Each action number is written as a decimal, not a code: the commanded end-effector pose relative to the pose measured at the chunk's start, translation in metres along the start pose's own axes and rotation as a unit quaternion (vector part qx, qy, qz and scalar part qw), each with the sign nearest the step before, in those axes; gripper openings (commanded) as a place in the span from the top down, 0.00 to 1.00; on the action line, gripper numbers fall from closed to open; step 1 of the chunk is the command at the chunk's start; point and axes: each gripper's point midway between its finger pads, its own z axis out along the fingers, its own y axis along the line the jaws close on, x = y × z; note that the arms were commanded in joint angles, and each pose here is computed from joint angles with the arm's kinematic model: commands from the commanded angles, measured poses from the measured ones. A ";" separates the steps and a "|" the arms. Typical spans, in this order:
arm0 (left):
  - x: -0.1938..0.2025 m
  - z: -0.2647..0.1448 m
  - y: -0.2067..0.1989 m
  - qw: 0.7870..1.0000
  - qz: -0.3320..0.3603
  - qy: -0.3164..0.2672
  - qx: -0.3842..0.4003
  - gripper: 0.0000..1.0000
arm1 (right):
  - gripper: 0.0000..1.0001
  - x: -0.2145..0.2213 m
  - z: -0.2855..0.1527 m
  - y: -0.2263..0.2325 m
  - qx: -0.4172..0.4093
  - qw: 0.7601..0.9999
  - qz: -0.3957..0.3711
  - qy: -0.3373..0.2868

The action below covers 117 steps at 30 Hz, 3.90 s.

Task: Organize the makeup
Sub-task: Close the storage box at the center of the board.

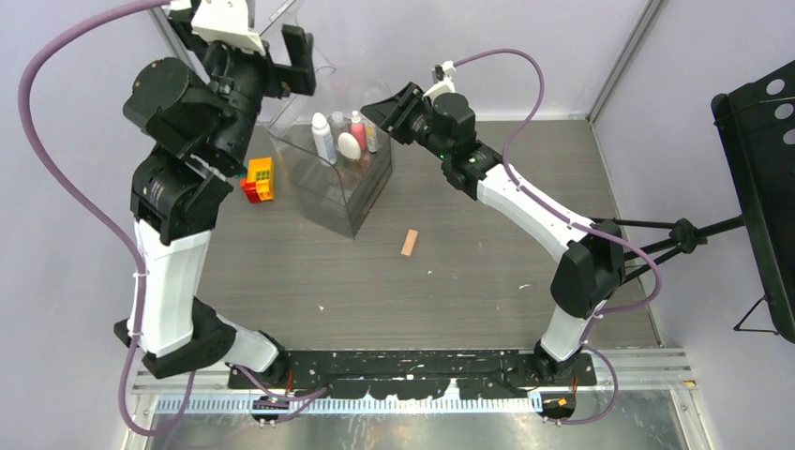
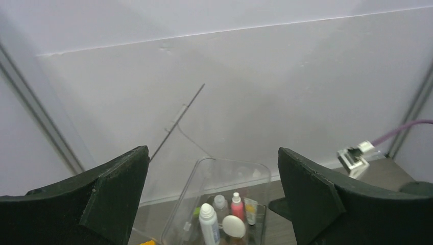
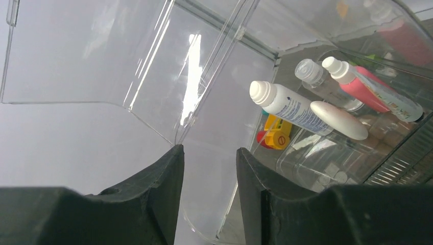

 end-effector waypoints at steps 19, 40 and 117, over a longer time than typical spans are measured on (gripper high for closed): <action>0.049 0.069 0.169 0.940 -0.338 -0.021 -0.028 0.11 | 0.53 0.008 -0.003 0.013 -0.034 0.999 -0.030 0.015; 0.127 0.065 0.151 0.938 -0.337 0.075 0.021 0.23 | 0.54 -0.008 0.067 0.059 -0.143 0.986 0.083 0.005; 0.111 0.038 0.068 0.937 -0.311 0.080 0.137 0.18 | 0.56 -0.044 0.026 0.141 -0.280 0.942 0.159 -0.095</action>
